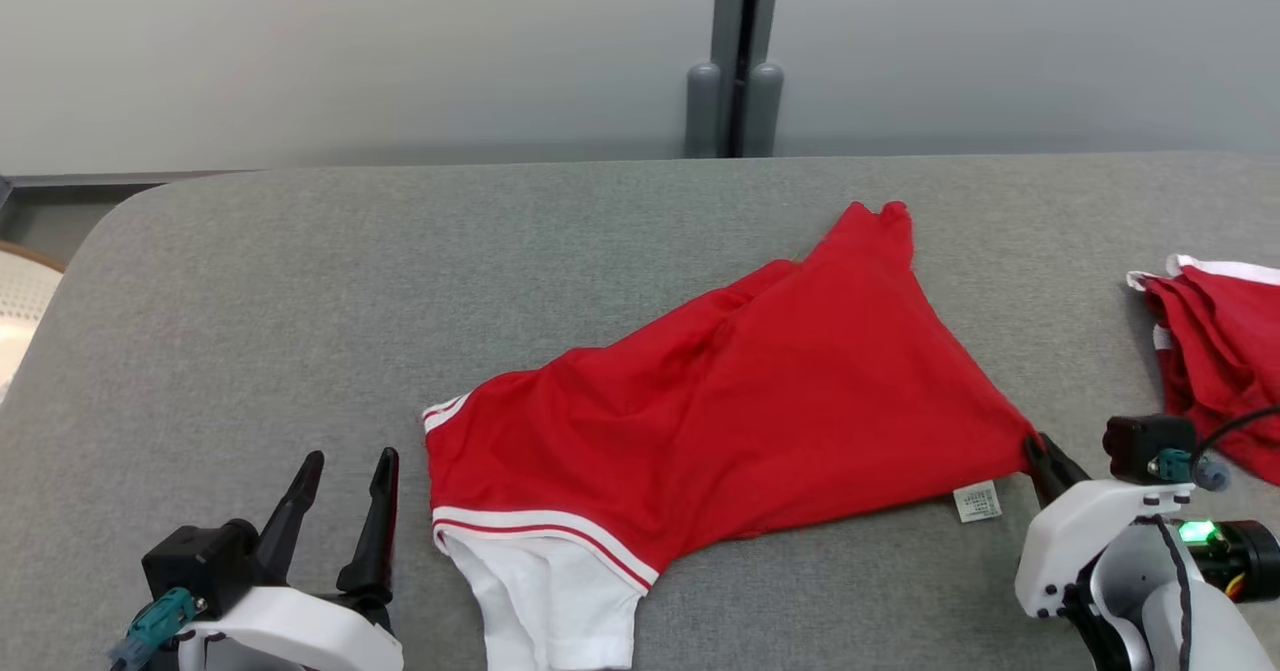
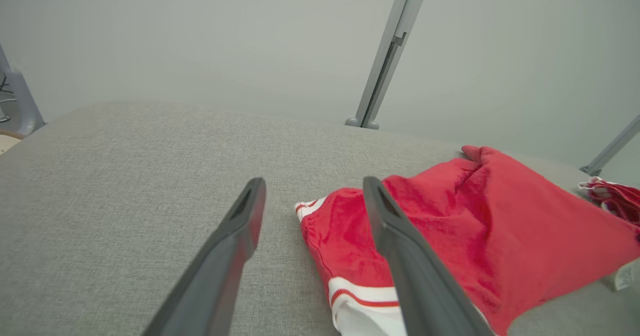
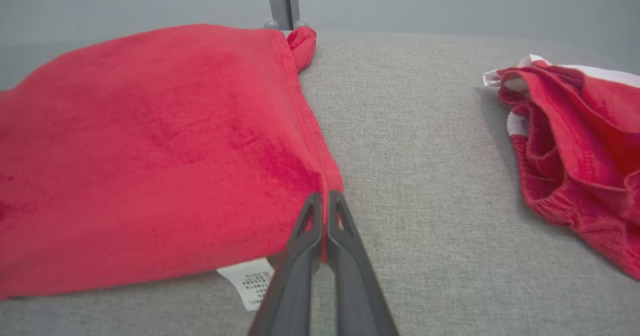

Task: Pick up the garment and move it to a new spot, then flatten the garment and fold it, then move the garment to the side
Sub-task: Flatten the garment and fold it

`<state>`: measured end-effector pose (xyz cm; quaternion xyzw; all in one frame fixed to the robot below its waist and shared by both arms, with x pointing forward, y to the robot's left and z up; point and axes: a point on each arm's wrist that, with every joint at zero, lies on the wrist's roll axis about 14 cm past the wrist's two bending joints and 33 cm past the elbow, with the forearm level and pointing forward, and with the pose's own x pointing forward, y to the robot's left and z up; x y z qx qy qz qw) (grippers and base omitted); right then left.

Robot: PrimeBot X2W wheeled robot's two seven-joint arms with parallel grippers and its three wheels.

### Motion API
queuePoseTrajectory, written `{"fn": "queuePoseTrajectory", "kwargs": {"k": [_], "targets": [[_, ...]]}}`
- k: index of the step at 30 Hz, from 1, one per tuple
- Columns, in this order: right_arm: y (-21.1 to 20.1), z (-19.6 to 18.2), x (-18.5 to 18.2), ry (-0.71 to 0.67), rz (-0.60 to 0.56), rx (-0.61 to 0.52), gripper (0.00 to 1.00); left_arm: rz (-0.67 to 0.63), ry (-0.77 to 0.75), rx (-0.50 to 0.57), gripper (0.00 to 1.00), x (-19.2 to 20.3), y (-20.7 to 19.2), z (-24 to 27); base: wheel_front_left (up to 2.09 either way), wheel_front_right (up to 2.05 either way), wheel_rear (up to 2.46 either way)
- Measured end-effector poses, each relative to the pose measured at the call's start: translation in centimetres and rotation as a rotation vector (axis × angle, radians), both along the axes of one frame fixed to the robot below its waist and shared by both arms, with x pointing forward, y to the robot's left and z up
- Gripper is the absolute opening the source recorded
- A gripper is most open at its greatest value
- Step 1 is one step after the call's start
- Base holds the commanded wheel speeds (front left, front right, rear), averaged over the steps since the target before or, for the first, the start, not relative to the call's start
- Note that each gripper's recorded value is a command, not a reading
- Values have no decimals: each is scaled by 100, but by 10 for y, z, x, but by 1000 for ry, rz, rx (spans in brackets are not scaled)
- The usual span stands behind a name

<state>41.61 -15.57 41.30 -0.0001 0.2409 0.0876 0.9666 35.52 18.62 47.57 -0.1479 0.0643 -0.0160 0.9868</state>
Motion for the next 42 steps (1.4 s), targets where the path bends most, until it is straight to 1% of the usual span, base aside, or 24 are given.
{"fn": "queuePoseTrajectory", "kwargs": {"k": [4, 5, 6, 7, 10, 12, 23, 27, 30, 35, 42], "targets": [[-23, -6, -25, 55, -41, -23, 0, -40, 1, -6, 100, 6, -13, -1, 0, 0, 0], [-28, -7, -31, 67, -52, -25, 20, -48, 1, -6, 100, 7, -16, -1, 0, 0, 0], [-30, -9, -36, 78, -59, -27, 47, -56, 2, -6, 100, 8, -19, -1, 0, 0, 0], [-32, -10, -41, 88, -65, -26, 100, -62, 2, -5, 100, 9, -21, -1, 0, 0, 0], [-33, -10, -48, 94, -79, -11, 100, -75, 0, -4, 100, 11, -24, 0, 0, 0, 0], [-35, 1, -45, 48, -92, 1, 100, -77, -6, 1, 100, 12, -24, 2, 0, 0, 0], [-16, 87, -24, -409, -93, 105, 100, -43, -85, 10, 100, 9, -14, 22, 0, 0, 0], [-8, 106, -24, -523, -86, 138, 100, -14, -117, 15, 100, 4, -6, 29, 0, 0, 0], [-11, 119, -25, -598, -98, 142, 100, 21, -190, 30, 100, 4, 3, 48, 0, 0, 0], [-23, 133, -27, -662, -130, 123, 100, 61, -233, 47, 100, -1, 13, 59, 0, 0, 0], [-27, 136, -30, -675, -141, 115, 100, 60, -248, 49, 100, -4, 10, 62, 0, 0, 0]]}}
